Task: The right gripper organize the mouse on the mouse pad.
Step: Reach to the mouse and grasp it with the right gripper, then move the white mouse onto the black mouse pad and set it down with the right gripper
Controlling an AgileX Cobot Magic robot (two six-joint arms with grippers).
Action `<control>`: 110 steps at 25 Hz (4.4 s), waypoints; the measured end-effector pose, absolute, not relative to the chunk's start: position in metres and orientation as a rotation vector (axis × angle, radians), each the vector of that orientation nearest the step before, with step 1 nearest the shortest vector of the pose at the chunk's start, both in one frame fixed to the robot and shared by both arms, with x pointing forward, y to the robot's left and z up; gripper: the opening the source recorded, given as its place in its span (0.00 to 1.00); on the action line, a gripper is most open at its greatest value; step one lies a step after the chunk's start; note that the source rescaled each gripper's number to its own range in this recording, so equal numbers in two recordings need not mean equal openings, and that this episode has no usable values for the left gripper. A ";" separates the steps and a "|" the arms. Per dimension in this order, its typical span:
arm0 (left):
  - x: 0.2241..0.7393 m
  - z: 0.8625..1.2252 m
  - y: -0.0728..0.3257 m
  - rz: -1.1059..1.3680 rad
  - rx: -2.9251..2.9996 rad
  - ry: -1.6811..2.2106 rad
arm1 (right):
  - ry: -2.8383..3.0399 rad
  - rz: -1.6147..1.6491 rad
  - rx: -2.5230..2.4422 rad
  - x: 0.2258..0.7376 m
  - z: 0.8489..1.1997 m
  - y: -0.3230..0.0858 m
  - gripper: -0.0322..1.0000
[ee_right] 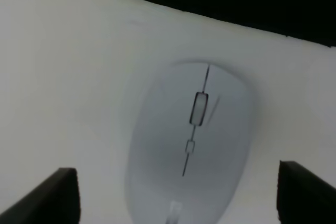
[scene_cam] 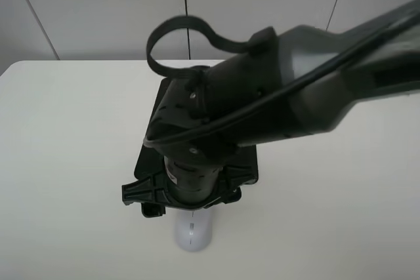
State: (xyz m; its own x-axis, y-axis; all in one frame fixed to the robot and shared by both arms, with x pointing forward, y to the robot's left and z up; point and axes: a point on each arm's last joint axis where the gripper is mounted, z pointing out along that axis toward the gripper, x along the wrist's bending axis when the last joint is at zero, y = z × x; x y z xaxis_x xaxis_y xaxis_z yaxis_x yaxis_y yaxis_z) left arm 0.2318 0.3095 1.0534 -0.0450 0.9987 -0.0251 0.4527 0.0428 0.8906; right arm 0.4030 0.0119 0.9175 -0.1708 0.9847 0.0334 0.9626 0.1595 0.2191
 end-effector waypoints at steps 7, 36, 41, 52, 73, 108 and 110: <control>0.232 1.053 0.309 0.950 1.500 1.594 | 2.281 0.283 1.964 0.406 0.898 0.017 1.00; 0.232 1.053 0.309 0.950 1.500 1.594 | 2.222 0.204 2.029 0.412 0.872 0.014 1.00; 0.232 1.053 0.309 0.950 1.500 1.594 | 2.218 0.182 2.035 0.413 0.868 0.013 1.00; 0.232 1.053 0.309 0.950 1.500 1.594 | 2.208 0.159 2.058 0.413 0.861 0.012 1.00; 0.232 1.053 0.309 0.950 1.500 1.594 | 2.193 0.146 2.083 0.414 0.861 0.011 0.03; 0.232 1.053 0.309 0.950 1.500 1.594 | 2.251 0.361 1.789 0.488 0.956 -0.008 0.03; 0.232 1.053 0.309 0.950 1.500 1.594 | 2.248 0.368 1.774 0.501 0.957 -0.018 0.03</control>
State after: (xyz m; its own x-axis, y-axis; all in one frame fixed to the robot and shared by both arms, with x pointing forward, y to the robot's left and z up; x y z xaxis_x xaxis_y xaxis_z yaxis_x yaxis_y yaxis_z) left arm 0.2318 0.3095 1.0534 -0.0450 0.9987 -0.0251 0.4527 0.0428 0.8906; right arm 0.5010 -0.0181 0.9566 -0.2249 0.9735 -0.0422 0.9092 0.2252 0.3503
